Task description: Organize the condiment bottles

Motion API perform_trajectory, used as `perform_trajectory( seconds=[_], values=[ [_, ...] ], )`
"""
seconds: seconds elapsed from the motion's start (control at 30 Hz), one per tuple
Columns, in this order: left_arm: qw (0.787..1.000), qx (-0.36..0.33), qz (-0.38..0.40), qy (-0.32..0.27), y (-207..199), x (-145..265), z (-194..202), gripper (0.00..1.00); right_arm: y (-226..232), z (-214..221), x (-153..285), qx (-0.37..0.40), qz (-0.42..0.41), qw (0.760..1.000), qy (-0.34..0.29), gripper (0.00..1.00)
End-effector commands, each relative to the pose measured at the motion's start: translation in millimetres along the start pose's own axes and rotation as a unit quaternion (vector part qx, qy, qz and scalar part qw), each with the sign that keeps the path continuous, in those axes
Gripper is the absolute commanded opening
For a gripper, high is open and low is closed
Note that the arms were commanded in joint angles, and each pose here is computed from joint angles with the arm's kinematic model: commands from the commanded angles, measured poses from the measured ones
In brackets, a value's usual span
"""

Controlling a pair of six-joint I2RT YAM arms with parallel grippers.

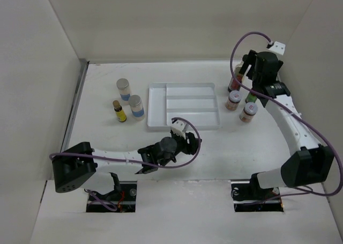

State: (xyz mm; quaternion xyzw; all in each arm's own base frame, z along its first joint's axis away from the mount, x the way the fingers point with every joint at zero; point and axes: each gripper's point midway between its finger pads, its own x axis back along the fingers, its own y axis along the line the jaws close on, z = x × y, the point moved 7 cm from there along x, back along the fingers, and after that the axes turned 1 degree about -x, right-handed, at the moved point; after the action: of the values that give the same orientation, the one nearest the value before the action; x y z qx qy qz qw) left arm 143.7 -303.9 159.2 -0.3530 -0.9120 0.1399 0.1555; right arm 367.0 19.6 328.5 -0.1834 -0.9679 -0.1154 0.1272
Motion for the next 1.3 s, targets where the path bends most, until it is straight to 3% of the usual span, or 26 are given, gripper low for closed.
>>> perform_trajectory(
  seconds=[0.0,0.23,0.7,0.93,1.1,1.17,1.27],
  values=[
    [0.999,0.020,0.042,-0.027,-14.1,-0.6,-10.9,0.53,17.4,-39.0,-14.6,-0.012,-0.057,0.996,-0.063,0.87],
    [0.998,0.027,0.043,-0.025,-11.6,-4.6,-4.4,0.79,33.9,-36.1,-62.5,-0.002,-0.076,0.996,-0.037,0.86],
    [0.998,0.032,0.039,-0.026,-7.3,-4.0,-5.0,0.83,43.5,-13.3,-116.6,0.030,-0.041,0.999,-0.014,0.72],
    [0.998,0.037,0.042,-0.025,-7.9,-5.1,-3.7,0.83,44.7,-4.4,-129.7,0.050,-0.036,0.998,-0.006,0.55],
    [0.998,0.039,0.040,-0.025,-6.8,-5.4,-3.4,0.83,41.2,-5.1,-131.6,0.054,-0.018,0.998,-0.012,0.33],
    [0.998,0.040,0.038,-0.026,-5.0,-5.3,-4.0,0.83,41.1,-12.4,-130.2,0.051,-0.013,0.998,-0.022,0.24],
    [0.997,0.059,0.028,-0.047,4.3,-0.3,-13.7,0.82,42.9,-44.0,-119.8,0.032,-0.005,0.997,-0.067,0.20]
  ],
)
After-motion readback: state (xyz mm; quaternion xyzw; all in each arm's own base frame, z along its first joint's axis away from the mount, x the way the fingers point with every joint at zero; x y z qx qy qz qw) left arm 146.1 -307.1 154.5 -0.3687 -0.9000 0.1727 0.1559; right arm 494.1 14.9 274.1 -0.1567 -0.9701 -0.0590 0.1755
